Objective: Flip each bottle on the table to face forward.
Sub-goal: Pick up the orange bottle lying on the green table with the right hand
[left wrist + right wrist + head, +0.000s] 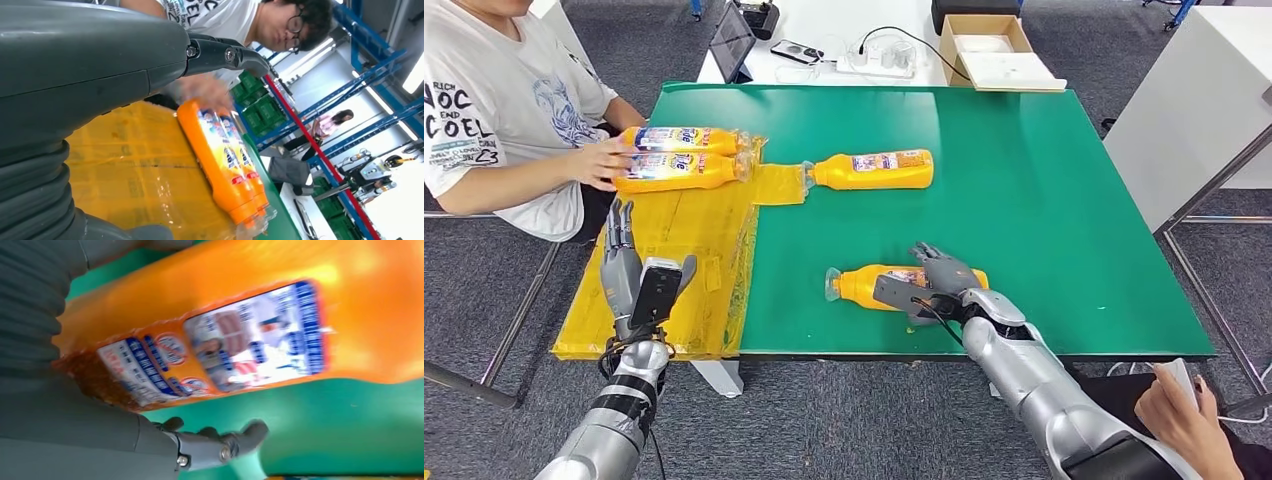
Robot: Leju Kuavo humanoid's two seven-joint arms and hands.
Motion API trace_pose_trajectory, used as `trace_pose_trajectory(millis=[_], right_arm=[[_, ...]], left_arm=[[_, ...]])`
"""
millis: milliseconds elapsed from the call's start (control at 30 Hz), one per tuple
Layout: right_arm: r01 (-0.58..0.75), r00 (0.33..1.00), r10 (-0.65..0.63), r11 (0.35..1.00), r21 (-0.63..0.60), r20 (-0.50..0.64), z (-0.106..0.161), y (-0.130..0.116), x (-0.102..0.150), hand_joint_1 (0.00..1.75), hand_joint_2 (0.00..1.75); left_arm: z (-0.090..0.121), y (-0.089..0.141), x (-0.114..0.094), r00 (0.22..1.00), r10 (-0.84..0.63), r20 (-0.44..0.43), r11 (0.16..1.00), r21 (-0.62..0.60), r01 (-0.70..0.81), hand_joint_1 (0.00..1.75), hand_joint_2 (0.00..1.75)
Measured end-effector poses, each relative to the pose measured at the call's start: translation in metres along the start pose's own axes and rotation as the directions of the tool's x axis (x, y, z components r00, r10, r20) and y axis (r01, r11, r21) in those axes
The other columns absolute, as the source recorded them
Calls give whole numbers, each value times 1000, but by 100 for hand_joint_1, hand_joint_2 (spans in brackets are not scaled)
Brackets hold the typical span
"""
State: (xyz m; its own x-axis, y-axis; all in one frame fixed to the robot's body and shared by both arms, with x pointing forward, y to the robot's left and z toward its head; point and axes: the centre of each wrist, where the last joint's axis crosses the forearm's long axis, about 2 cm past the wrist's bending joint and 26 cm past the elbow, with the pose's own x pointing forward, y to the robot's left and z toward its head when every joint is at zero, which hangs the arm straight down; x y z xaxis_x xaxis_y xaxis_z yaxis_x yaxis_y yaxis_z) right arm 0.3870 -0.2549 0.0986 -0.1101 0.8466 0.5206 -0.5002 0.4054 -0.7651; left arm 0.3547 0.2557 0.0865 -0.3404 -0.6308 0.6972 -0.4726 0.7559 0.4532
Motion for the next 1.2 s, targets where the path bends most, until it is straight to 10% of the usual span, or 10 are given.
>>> trace_pose_trajectory(millis=[333,467,500,1200], right_arm=[[-90,996,91,995,51,-26,-2,-6,-1,10,175],[-110,993,112,992,67,-30,-2,-6,0,164,175],[-113,993,116,991,70,-32,-2,-5,0,175,175],[-82,997,82,997,7,-6,-2,2,-1,175,175]], left_arm=[[3,-5,0,1000,20,-18,1000,-18,-21,0,175],[4,-7,1,999,30,-25,999,-27,-31,0,175],[4,-7,1,999,32,-26,999,-30,-32,0,175],[8,-17,7,996,81,-40,994,-67,-84,0,175]])
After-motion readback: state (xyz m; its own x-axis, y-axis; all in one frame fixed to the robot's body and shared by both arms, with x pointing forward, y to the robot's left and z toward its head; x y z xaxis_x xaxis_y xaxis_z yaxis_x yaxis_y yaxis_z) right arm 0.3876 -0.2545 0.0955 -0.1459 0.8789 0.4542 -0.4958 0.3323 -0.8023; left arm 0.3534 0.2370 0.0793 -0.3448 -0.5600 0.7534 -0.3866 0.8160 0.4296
